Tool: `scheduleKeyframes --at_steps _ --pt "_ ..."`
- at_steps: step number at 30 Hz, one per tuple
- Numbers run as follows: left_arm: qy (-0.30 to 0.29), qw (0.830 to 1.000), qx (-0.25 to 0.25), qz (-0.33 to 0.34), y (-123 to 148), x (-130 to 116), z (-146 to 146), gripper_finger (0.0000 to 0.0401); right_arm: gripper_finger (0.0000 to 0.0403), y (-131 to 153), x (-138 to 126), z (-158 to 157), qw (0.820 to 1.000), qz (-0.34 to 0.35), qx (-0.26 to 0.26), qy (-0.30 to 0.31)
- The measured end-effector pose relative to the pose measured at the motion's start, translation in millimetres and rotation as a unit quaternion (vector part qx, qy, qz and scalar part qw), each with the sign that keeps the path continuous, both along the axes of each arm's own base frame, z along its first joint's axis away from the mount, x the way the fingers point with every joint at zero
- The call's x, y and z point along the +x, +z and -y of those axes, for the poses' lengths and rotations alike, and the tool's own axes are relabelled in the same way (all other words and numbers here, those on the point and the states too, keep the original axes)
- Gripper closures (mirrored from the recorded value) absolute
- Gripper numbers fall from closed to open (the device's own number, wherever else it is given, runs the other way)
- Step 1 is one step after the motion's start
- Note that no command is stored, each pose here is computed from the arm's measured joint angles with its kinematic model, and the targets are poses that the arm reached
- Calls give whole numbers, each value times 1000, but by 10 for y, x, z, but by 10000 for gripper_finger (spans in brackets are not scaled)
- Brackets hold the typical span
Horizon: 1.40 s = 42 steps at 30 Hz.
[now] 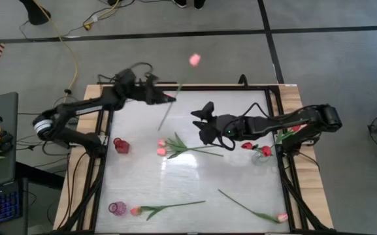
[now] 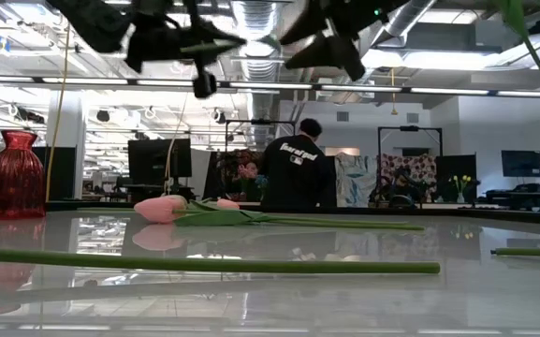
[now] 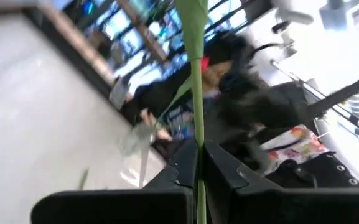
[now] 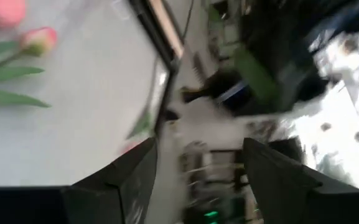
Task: Sort flowers into vase by color
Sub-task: Put the top right pink flower into the red flower vase
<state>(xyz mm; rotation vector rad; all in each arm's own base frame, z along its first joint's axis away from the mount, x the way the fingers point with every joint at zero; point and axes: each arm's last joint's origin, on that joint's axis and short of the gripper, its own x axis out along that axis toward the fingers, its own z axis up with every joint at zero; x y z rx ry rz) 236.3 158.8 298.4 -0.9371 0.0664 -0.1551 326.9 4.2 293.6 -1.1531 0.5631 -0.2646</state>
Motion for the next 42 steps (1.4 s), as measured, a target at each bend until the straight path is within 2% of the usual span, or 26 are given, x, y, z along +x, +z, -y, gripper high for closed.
scheduleKeyframes --at_steps 3,7,11,14,17,20,25,30,36,42 --pt "19 997 57 38 285 -273 70 401 138 -12 -71 5 998 2 59 -22" --pt "48 982 171 62 582 -665 347 401 138 -24 -104 -4 989 18 144 -22" --pt "105 950 292 38 675 -1011 718 401 138 -35 -89 5 975 30 222 11" --pt "170 923 346 12 640 -1260 950 401 138 -38 -82 25 965 35 260 24" --pt "240 900 364 9 543 -1477 1099 401 138 -36 -79 41 962 38 269 27" --pt "287 886 364 13 379 -1629 1182 401 138 -31 -76 42 962 41 270 27" --pt "314 882 352 13 78 -1715 1220 401 138 6 -60 40 960 61 270 33" --pt "301 890 340 25 -153 -1731 1240 401 138 26 -52 40 958 74 273 35" --pt "242 900 362 33 -226 -1802 1324 401 138 32 -48 59 956 81 281 30" --pt "210 901 379 1 -347 -1890 1392 401 138 31 -49 61 953 85 291 25"
